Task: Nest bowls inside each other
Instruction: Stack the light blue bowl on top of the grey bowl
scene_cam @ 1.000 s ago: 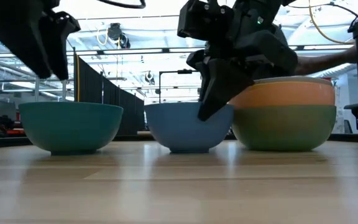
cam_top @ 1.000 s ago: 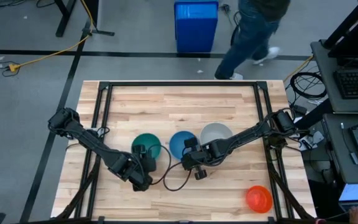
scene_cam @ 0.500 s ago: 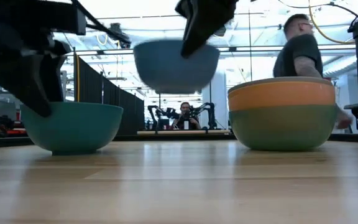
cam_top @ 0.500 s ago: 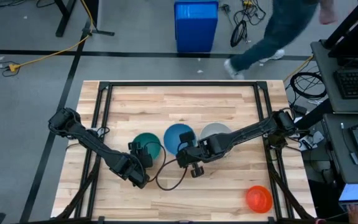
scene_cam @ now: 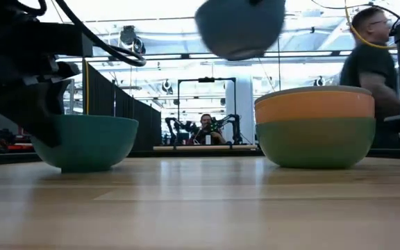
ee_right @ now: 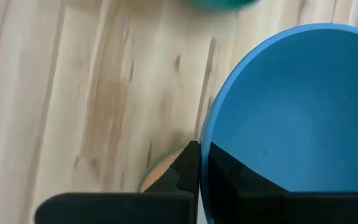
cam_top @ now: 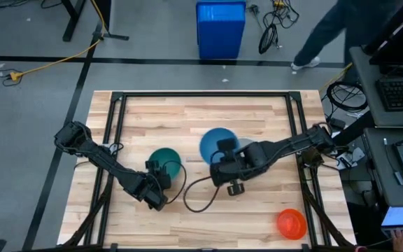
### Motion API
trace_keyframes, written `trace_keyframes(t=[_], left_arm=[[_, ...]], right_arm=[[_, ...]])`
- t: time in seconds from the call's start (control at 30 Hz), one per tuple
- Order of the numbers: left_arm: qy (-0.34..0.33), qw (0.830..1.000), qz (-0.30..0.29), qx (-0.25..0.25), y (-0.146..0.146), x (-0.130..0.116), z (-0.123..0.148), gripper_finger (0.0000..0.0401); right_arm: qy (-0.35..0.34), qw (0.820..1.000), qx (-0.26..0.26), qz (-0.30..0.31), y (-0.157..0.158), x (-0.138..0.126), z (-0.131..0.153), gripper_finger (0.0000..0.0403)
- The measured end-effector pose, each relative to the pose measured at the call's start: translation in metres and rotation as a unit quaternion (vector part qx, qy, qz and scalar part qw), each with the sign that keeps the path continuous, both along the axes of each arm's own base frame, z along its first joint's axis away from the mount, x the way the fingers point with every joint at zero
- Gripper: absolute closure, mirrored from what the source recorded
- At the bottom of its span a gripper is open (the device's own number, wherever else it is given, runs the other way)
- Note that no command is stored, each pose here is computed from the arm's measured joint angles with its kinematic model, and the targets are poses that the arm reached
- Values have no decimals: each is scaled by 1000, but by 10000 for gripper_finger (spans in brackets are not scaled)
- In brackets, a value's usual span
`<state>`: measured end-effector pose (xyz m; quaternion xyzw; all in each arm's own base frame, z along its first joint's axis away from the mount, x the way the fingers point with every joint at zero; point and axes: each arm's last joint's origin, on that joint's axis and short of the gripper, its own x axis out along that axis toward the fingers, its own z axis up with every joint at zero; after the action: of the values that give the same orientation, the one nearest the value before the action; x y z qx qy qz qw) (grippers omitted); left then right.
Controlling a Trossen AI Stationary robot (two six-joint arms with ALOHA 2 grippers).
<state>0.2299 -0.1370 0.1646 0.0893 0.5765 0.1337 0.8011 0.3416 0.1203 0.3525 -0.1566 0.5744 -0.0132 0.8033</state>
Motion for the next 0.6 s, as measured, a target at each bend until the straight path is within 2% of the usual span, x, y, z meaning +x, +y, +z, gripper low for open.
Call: trace_keyframes(t=[0.13, 0.33, 0.6], left_arm=[[3, 1000, -12, 4, 0, 1, 0, 392], [7, 999, -47, 14, -2, 5, 7, 399], [-19, 996, -77, 35, -9, 16, 56, 401]], right_arm=[[29, 998, 8, -56, 14, -15, -5, 403], [46, 991, -14, -124, 32, -28, -25, 403], [48, 976, -52, -205, 28, -31, -54, 403]])
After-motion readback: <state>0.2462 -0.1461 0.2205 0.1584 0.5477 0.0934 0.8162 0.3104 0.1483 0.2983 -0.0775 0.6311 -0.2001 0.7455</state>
